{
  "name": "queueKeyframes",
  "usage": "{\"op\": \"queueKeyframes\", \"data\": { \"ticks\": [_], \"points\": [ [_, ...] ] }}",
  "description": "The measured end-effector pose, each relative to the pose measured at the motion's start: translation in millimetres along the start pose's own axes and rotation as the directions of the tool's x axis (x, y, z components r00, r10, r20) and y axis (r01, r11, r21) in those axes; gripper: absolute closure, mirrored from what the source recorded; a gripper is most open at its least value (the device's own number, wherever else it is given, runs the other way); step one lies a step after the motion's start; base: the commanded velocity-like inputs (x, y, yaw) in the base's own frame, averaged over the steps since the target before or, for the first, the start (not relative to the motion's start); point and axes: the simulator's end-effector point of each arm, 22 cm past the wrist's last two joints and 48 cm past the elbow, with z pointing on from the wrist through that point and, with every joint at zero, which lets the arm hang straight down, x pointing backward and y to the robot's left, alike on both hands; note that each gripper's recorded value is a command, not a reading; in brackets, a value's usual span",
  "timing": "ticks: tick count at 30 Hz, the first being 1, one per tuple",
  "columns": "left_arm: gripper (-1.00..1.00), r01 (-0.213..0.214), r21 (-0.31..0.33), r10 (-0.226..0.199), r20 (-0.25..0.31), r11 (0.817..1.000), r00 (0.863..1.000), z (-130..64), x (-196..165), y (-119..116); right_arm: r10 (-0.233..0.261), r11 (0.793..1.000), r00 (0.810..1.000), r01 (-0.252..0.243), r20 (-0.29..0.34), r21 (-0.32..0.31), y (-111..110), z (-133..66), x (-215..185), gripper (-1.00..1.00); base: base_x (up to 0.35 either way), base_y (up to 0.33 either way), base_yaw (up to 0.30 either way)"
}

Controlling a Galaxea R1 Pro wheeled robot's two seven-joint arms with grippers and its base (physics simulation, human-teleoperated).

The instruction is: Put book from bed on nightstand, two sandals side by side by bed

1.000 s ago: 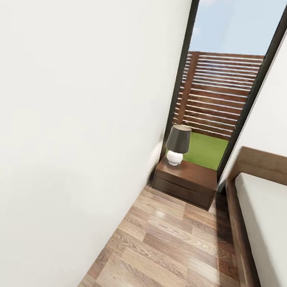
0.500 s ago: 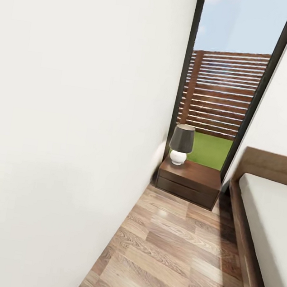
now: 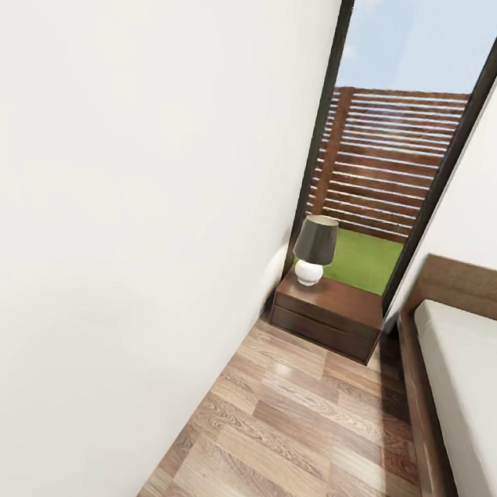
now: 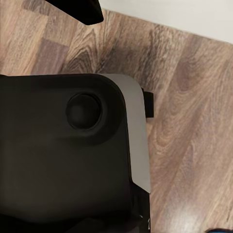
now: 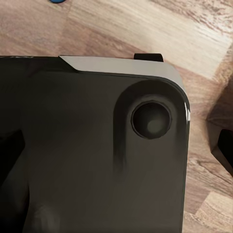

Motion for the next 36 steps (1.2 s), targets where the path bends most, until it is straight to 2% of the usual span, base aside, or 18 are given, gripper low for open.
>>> {"op": "queueKeyframes", "data": {
  "ticks": [36],
  "points": [
    [-1.0, 0.0, 0.0, 0.0, 0.001, 1.0, 1.0, 0.0, -0.3, -0.5, 0.001, 1.0, 1.0, -0.001, 0.001, 0.0, -0.1, 0.0, -0.3, -1.0, 0.0, 0.018, 0.0]
  ]
}}
